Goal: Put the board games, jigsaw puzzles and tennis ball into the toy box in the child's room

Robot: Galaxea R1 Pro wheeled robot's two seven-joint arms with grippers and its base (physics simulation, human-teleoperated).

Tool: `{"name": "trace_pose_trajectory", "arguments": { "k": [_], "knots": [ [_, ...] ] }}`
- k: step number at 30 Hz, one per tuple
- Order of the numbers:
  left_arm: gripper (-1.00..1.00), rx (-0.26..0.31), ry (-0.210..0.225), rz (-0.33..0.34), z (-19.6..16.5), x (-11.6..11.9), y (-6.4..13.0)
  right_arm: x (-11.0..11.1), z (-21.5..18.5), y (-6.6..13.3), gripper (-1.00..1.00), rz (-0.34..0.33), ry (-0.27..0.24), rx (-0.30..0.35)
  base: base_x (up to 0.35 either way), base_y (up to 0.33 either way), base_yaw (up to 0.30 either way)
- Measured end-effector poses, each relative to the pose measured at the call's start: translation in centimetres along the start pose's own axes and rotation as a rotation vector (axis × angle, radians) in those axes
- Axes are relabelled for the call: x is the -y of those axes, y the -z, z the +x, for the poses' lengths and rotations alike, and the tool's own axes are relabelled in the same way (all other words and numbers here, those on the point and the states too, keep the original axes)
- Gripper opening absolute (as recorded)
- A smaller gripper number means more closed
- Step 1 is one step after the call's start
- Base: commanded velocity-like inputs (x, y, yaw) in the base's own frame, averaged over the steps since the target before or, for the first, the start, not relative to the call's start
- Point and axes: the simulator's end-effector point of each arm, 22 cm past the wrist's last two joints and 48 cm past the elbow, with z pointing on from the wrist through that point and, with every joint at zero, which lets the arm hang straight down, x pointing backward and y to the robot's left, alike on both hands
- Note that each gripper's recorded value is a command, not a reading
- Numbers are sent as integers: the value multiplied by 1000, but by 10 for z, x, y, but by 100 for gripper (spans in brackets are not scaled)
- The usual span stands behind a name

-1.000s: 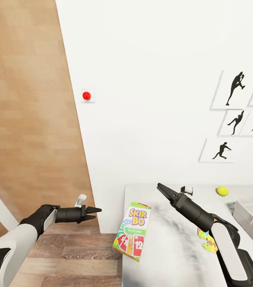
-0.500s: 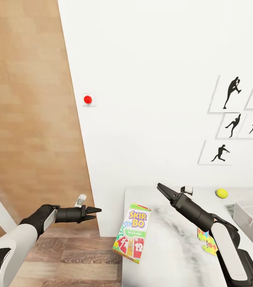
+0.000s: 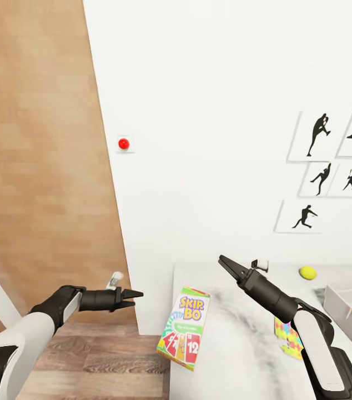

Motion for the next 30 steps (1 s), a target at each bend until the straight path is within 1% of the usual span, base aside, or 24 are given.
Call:
{"name": "trace_pose_trajectory", "arguments": {
  "k": [6,11,16,23,30],
  "knots": [
    [100,-4,-10,7,2,7,-5,-5,-2,0,100,-7,9,2,0,0,0],
    [100,-6,-13,8,7,8,-6,-9,-4,0,100,-11,16,4,0,0,11],
    [100,3,-31,10,7,10,-5,-13,-6,1,100,-15,22,8,-5,0,49],
    [100,11,-45,14,5,15,-3,-18,-9,1,100,-21,32,12,-109,0,60],
    [100,14,-52,15,3,18,-2,-22,-10,1,100,-25,37,13,-44,-1,35]
  ]
}}
